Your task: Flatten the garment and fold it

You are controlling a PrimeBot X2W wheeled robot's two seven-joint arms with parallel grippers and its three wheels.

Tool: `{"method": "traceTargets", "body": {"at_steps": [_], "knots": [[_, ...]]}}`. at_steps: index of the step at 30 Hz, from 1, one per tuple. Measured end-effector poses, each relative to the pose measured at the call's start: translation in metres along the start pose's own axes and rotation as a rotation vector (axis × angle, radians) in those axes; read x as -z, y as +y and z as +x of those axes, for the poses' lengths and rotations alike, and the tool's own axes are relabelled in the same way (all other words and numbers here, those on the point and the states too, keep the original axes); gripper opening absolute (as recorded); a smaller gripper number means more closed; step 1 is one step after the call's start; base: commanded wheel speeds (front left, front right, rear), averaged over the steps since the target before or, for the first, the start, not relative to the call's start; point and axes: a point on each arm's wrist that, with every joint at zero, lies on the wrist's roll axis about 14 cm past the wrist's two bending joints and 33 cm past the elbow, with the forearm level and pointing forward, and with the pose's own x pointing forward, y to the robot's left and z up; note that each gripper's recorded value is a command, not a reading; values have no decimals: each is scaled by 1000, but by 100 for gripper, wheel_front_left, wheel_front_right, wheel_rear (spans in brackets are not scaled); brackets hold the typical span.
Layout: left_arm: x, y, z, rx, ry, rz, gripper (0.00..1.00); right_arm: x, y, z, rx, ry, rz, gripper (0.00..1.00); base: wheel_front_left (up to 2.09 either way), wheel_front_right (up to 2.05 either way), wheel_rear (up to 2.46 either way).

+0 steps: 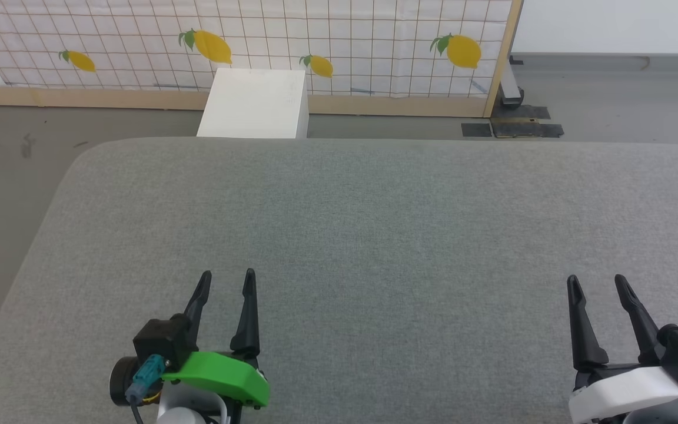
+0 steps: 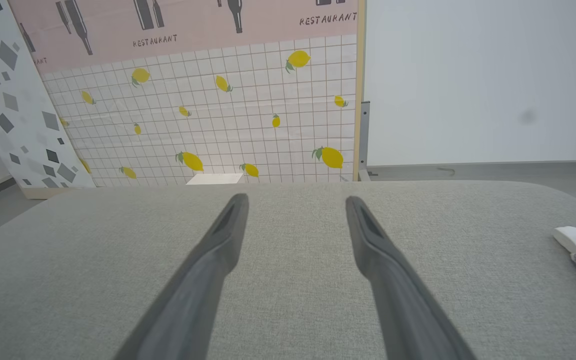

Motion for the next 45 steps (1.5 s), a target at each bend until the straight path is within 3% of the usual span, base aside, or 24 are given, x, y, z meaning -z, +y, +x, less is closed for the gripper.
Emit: {"method": "traceTargets", "body": {"at_steps": [3, 4, 45], "knots": [[1, -1, 0, 2, 2, -3, 100, 2, 1, 0, -1, 5, 11, 100, 0, 0, 0], [1, -1, 0, 3, 4, -4, 0, 2, 1, 0, -1, 5, 11, 0, 0, 0, 0], [-1, -1, 4, 8, 24, 39, 0, 6, 2, -1, -5, 30, -11, 0, 0, 0, 0]]}}
